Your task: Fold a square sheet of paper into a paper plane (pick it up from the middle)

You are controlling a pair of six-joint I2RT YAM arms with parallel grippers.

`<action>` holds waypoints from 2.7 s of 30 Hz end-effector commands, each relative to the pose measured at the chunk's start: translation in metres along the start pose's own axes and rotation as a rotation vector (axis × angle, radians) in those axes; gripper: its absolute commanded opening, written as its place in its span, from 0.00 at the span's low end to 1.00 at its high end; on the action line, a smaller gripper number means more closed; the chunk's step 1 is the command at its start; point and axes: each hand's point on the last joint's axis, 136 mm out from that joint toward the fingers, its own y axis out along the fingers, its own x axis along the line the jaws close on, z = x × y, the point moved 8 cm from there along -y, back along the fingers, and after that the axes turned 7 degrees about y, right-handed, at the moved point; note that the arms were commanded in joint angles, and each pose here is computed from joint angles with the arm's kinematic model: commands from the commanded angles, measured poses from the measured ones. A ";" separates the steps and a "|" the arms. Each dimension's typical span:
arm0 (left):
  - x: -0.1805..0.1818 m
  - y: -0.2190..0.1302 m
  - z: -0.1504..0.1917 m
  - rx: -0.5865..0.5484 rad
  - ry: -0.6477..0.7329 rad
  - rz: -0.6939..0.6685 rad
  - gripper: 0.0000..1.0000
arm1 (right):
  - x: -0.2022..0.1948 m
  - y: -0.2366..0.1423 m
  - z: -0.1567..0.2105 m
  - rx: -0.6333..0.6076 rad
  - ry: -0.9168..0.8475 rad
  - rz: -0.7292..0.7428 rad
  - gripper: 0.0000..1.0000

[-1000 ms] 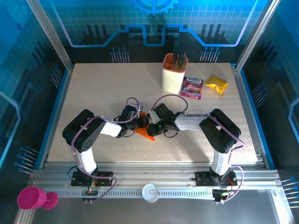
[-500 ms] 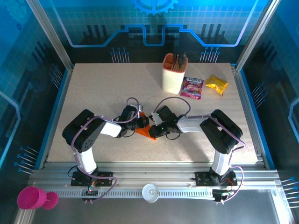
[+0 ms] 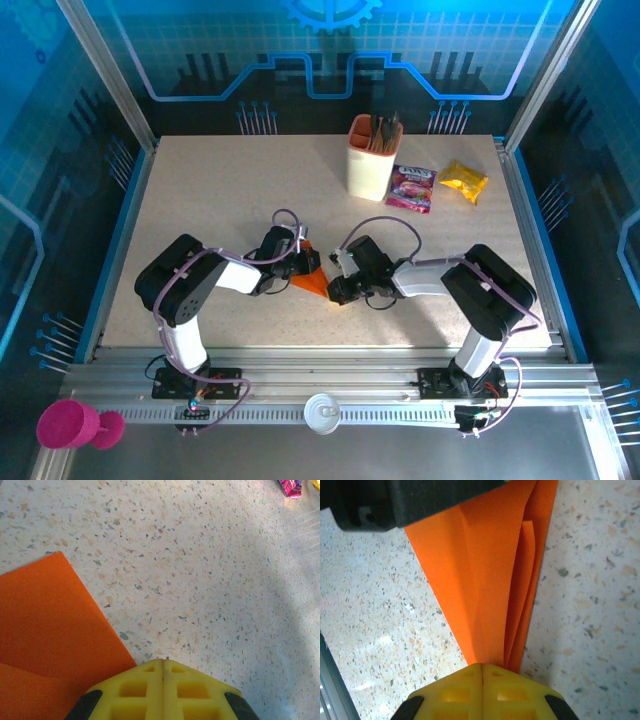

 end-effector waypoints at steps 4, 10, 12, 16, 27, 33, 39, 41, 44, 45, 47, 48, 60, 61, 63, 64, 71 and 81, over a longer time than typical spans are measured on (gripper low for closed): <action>0.044 0.001 0.052 0.202 -0.039 -0.222 0.00 | -0.038 -0.005 0.062 0.174 0.163 0.129 0.00; 0.045 0.001 0.054 0.203 -0.053 -0.221 0.00 | -0.046 -0.015 0.080 0.163 0.243 0.125 0.00; 0.045 0.000 0.054 0.203 -0.056 -0.220 0.00 | -0.043 -0.023 0.077 0.137 0.255 0.110 0.00; 0.045 -0.001 0.056 0.206 -0.062 -0.226 0.00 | -0.024 -0.041 0.057 0.078 0.219 0.085 0.00; 0.046 0.001 0.057 0.208 -0.069 -0.223 0.00 | 0.023 -0.036 -0.018 0.004 0.129 -0.005 0.00; 0.045 0.003 0.055 0.208 -0.065 -0.219 0.00 | 0.022 -0.010 -0.028 0.044 0.127 -0.002 0.00; 0.045 0.003 0.055 0.210 -0.067 -0.214 0.00 | 0.004 0.011 -0.018 0.108 0.154 0.036 0.00; 0.044 0.004 0.054 0.208 -0.068 -0.212 0.00 | -0.001 0.015 -0.013 0.122 0.161 0.046 0.00; 0.042 0.003 0.052 0.206 -0.071 -0.206 0.00 | -0.007 0.014 -0.007 0.125 0.173 0.068 0.00; 0.041 0.003 0.050 0.207 -0.072 -0.202 0.00 | -0.010 0.014 -0.004 0.129 0.182 0.082 0.00; 0.036 0.002 0.043 0.200 -0.075 -0.190 0.00 | -0.013 0.013 -0.001 0.136 0.188 0.104 0.00; 0.031 0.000 0.038 0.197 -0.075 -0.181 0.00 | -0.015 0.013 0.001 0.141 0.193 0.115 0.00; -0.015 -0.037 -0.006 0.132 -0.168 -0.079 0.39 | -0.026 0.018 0.011 0.178 0.227 0.177 0.00; -0.017 -0.042 -0.006 0.125 -0.178 -0.075 0.42 | -0.027 0.018 0.011 0.180 0.227 0.178 0.00; -0.018 -0.052 -0.004 0.108 -0.198 -0.077 0.43 | -0.027 0.018 0.012 0.183 0.227 0.182 0.00; -0.020 -0.057 -0.004 0.098 -0.205 -0.076 0.43 | -0.028 0.018 0.013 0.186 0.227 0.186 0.00; -0.035 -0.073 0.010 0.098 -0.304 -0.080 0.00 | -0.031 0.017 0.016 0.203 0.219 0.240 0.00; -0.042 -0.060 0.031 0.145 -0.400 -0.131 0.00 | -0.031 0.017 0.021 0.245 0.192 0.356 0.00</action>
